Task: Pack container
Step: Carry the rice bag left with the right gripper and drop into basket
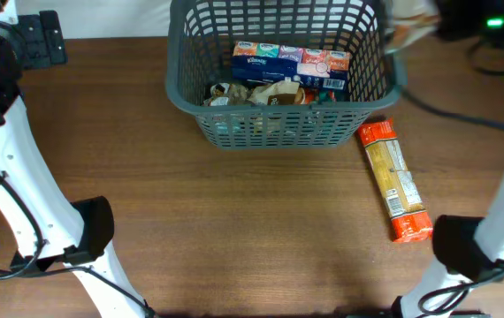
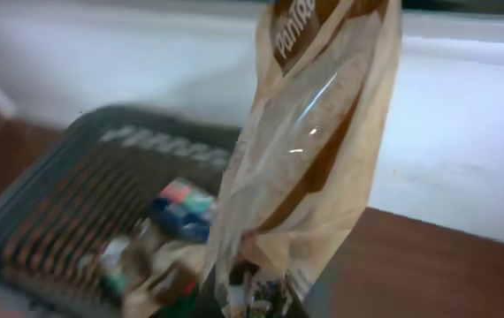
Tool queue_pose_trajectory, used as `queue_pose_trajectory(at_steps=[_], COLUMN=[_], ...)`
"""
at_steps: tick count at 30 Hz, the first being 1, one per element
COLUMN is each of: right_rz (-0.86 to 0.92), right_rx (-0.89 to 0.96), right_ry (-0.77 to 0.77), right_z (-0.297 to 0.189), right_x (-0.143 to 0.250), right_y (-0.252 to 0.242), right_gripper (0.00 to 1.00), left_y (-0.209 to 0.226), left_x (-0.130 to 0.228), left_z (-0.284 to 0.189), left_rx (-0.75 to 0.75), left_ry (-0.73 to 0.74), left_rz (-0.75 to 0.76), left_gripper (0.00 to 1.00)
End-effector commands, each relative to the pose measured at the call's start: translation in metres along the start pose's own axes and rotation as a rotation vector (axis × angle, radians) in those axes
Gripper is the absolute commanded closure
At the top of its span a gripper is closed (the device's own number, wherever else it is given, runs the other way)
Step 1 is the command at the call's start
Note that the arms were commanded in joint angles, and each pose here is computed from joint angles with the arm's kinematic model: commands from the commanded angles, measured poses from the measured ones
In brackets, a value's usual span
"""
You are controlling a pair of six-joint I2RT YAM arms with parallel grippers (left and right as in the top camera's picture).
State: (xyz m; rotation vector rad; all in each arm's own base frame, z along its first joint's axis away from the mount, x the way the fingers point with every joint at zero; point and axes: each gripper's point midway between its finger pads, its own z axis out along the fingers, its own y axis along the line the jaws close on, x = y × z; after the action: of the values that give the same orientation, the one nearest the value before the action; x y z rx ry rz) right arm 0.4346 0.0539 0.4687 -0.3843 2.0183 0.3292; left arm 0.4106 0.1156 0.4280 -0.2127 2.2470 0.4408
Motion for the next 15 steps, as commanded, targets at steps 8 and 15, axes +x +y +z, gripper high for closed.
queue_pose_trajectory(at_steps=[8, 15], right_rz=[-0.257, -0.339], right_rx=[-0.087, -0.201], right_ry=[0.245, 0.369], right_z=[0.107, 0.157], right_x=[0.058, 0.103], right_y=[0.071, 0.115], right_gripper=[0.96, 0.96], left_y=[0.003, 0.003], left_x=[0.0, 0.0], left_z=[-0.003, -0.003], left_rx=[-0.009, -0.009], left_ry=[-0.004, -0.004], left_rz=[-0.019, -0.019], left_gripper=[0.01, 0.01])
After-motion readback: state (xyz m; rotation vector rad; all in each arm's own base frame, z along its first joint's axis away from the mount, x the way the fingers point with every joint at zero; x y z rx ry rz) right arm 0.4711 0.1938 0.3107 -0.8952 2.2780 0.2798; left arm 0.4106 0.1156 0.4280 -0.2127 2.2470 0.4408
